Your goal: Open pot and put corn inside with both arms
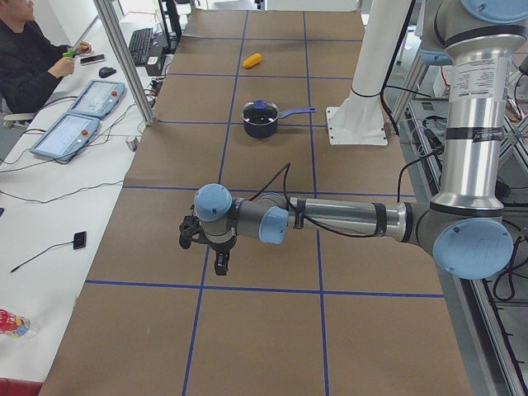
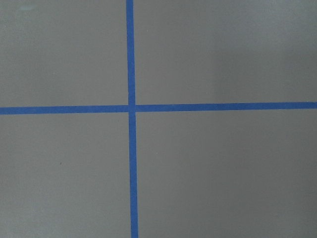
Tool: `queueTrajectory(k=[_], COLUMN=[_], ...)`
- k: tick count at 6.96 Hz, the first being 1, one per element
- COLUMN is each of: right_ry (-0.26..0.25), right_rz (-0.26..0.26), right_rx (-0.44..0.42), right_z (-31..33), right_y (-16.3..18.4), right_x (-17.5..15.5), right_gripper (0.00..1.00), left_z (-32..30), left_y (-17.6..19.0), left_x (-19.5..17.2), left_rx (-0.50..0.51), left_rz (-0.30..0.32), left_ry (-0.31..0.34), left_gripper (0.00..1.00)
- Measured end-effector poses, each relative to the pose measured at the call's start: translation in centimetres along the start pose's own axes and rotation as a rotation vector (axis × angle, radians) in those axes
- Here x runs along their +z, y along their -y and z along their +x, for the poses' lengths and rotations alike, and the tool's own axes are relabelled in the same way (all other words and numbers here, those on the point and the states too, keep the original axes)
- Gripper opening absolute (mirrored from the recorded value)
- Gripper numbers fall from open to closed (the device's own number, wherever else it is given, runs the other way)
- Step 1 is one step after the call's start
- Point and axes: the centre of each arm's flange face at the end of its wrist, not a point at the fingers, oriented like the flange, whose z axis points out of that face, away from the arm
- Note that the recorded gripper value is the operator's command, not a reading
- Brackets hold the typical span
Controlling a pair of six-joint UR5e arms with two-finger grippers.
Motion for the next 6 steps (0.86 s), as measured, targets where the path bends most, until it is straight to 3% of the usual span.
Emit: queueTrajectory(k=[3, 6], right_ry=[0.016, 0.056], right_rz=[0.046, 0.136], right_rx=[-0.048, -0.238], right_z=[-1.8, -6.9], right_y=[0.5, 1.0], right_x=[-1.7, -1.4], right_gripper=[1.0, 1.0], left_z=[0.4, 7.8], left_y=[0.4, 6.0], left_x=[-0.3, -3.2], left_rx=[0.002, -0.027], left_rz=[0.005, 0.034], left_ry=[-0.001, -0.023], left_gripper=[1.0, 1.0])
